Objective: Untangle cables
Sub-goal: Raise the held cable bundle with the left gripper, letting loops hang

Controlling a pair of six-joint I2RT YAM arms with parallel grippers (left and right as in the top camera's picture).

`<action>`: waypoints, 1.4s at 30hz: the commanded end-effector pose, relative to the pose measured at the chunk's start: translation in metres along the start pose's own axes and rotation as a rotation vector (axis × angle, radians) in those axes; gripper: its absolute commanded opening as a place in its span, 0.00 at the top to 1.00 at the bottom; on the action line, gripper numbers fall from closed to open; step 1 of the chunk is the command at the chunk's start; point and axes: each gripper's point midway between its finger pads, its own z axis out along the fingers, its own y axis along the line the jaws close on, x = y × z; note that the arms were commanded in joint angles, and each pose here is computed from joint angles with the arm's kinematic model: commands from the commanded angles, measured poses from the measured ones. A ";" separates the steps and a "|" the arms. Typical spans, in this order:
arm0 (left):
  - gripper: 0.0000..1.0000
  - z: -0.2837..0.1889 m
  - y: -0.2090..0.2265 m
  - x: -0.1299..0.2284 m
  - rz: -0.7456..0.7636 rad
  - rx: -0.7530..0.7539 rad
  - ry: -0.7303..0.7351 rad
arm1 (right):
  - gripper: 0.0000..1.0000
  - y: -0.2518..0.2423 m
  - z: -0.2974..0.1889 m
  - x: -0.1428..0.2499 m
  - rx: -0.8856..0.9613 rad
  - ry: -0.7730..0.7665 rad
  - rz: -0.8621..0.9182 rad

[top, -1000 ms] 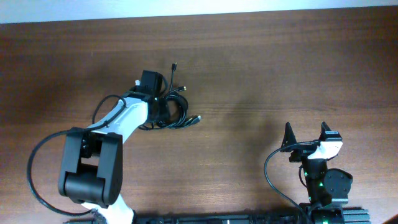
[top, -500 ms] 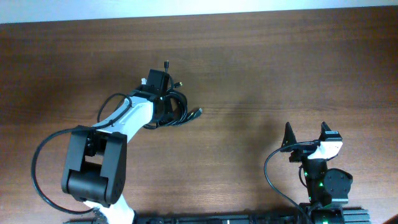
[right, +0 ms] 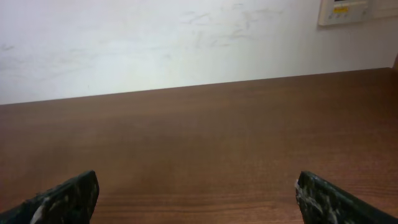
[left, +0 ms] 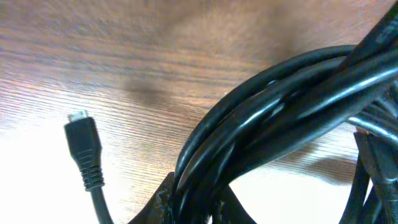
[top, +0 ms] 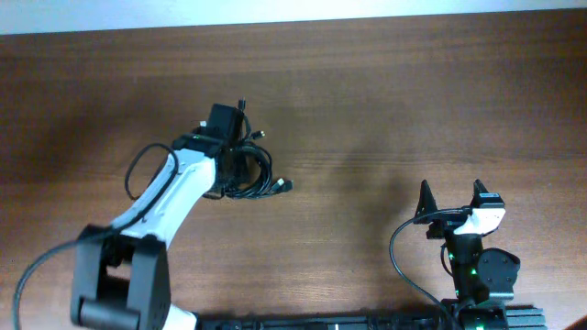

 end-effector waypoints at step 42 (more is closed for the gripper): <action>1.00 -0.052 -0.026 0.000 -0.159 0.208 -0.048 | 0.01 -0.001 0.000 0.002 0.005 0.002 0.000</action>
